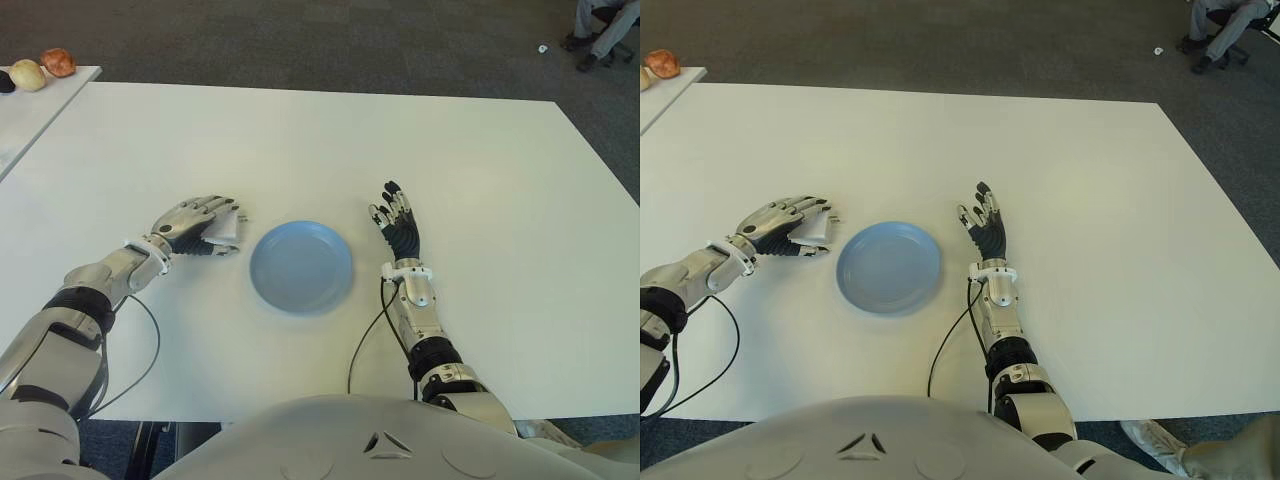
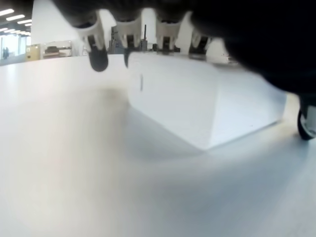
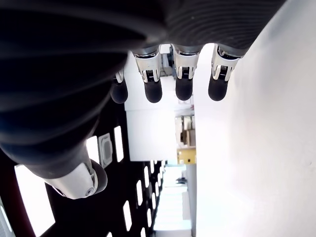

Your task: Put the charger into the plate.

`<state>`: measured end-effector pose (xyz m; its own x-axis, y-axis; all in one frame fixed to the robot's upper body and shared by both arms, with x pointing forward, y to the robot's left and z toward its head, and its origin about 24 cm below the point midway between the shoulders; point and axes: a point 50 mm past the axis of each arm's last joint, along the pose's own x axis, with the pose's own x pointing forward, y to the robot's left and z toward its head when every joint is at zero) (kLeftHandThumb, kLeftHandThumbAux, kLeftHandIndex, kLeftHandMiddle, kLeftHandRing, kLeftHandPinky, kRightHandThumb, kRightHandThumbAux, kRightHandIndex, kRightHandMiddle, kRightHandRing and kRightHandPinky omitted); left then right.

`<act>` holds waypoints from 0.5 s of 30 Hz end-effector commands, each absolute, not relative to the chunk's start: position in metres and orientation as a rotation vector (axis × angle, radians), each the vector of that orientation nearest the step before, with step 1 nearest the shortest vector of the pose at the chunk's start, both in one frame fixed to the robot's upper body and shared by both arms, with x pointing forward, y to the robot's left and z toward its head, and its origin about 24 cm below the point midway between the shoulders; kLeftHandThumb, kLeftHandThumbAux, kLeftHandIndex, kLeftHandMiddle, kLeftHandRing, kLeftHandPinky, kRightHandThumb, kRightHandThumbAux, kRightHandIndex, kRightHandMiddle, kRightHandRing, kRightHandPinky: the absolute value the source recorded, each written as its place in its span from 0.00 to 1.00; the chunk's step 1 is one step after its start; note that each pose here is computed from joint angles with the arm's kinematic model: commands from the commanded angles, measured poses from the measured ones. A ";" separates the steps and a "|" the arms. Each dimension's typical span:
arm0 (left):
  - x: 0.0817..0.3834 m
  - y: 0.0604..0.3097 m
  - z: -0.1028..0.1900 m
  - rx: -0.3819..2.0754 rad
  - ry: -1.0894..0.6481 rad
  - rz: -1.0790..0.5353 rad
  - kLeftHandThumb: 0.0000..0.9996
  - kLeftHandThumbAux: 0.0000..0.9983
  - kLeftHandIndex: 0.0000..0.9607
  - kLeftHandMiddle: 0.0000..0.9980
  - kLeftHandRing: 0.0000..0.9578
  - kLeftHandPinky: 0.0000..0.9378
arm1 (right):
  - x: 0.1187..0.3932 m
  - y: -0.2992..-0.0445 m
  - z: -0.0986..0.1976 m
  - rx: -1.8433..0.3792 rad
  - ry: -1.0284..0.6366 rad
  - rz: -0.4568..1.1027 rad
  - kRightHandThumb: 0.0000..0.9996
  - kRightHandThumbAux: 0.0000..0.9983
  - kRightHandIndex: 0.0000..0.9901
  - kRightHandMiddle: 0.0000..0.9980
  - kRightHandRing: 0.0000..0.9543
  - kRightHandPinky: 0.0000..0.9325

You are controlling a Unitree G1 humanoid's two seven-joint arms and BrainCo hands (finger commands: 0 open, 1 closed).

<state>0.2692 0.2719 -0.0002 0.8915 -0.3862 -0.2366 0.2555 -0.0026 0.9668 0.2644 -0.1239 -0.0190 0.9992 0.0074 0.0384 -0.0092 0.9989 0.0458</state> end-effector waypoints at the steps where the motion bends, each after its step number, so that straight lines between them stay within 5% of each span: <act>1: 0.268 0.268 -0.006 1.474 -0.088 -0.536 0.20 0.30 0.00 0.00 0.00 0.05 | 0.250 -0.126 -0.039 0.045 0.069 -0.001 0.11 0.69 0.01 0.03 0.01 0.04; 15: 0.264 0.267 -0.011 1.446 -0.069 -0.558 0.21 0.32 0.00 0.00 0.00 0.03 | 0.251 -0.127 -0.039 0.056 0.075 0.001 0.11 0.68 0.01 0.03 0.01 0.04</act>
